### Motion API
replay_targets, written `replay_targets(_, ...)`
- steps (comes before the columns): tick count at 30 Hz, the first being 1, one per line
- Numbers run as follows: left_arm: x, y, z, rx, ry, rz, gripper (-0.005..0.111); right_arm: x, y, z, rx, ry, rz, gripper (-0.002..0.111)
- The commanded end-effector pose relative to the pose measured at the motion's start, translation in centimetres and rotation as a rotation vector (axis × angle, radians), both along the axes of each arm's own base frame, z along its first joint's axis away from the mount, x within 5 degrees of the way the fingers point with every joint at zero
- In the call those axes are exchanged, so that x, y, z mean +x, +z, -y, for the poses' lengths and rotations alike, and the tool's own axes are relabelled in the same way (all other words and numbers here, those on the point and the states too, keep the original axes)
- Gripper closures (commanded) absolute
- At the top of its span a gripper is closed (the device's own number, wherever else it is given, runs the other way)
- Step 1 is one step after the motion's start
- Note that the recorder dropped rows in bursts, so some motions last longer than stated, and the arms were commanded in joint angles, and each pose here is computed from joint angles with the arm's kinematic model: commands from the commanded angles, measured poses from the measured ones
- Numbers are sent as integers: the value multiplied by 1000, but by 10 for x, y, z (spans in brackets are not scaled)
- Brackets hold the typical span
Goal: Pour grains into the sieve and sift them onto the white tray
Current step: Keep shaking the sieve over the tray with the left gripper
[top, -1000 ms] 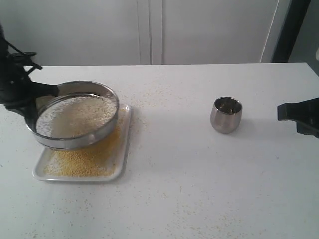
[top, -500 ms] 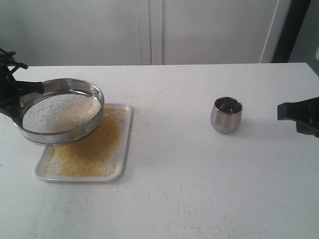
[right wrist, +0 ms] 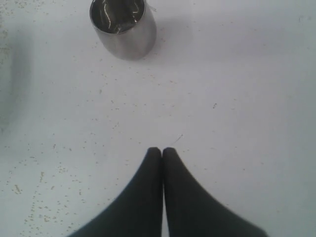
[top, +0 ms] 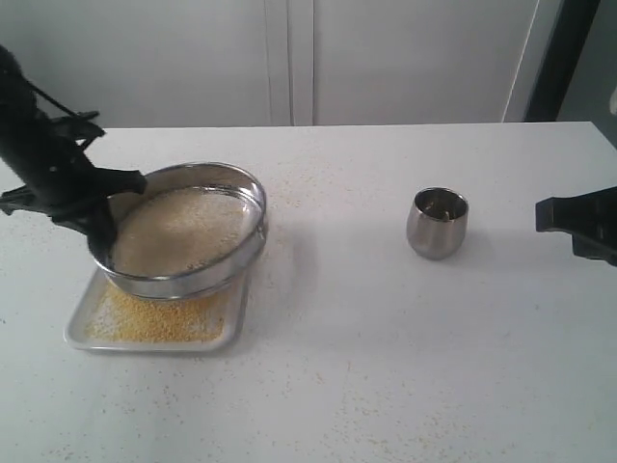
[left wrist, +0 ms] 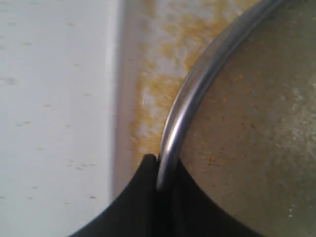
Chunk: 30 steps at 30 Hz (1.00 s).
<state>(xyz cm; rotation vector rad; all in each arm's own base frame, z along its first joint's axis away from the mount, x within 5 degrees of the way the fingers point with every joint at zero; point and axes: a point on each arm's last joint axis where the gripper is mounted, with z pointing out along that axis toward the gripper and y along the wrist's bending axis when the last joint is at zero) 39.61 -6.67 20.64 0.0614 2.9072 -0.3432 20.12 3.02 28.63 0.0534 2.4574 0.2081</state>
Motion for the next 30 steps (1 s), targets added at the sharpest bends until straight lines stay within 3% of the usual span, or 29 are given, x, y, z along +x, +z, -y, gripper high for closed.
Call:
replay_targets(1,-5,27,-55,82,216,35,107,0,0,1,-3,-6,13,108)
replay_targets(3,-4,27,-51,0,218,30,107,1,0,1,-2,-6,15,108)
replay_targets(5,-3,23,-23,-70,114,34,107,1,0,1,-2,-6,15,108)
replay_targets(6,-7,22,3,-51,2,41,107,1,0,1,-2,-6,15,108)
replay_targets(7,-8,21,9,-1,-43,47,107,1,0,1,-2,-6,15,108)
replay_targets(8,-10,26,2,125,-57,64,107,1,0,1,-2,-6,15,108)
replay_targets(9,-10,31,-11,182,13,71,107,1,0,1,-2,-6,15,108)
replay_targets(10,-9,37,-34,204,187,75,107,1,0,1,-2,-6,15,108)
replay_targets(11,-9,37,-40,176,230,67,107,1,0,1,-2,-6,15,108)
replay_targets(13,-9,30,-31,62,193,35,107,1,0,1,-2,-6,15,108)
replay_targets(14,-9,19,-4,-70,71,9,107,1,0,1,-2,-6,15,108)
replay_targets(15,-11,13,10,-98,2,2,107,1,0,1,-2,-6,15,108)
replay_targets(16,-14,9,21,-58,-84,3,107,1,0,1,-2,-6,15,108)
replay_targets(17,-15,10,18,-4,-100,12,107,1,0,1,-2,-6,15,108)
replay_targets(18,-14,17,0,103,-19,26,107,1,0,1,-2,-6,15,108)
replay_targets(20,-12,23,-36,123,208,19,107,1,0,1,-2,-7,17,108)
replay_targets(22,-11,15,-29,37,177,-1,107,1,0,1,-2,-7,17,108)
replay_targets(25,-12,-2,5,-78,16,-12,107,1,0,1,-2,-7,17,108)
replay_targets(28,-14,-1,9,-17,-36,0,107,1,0,1,-2,-7,17,108)
replay_targets(30,-11,10,-12,46,24,29,107,1,0,1,-2,-7,17,108)
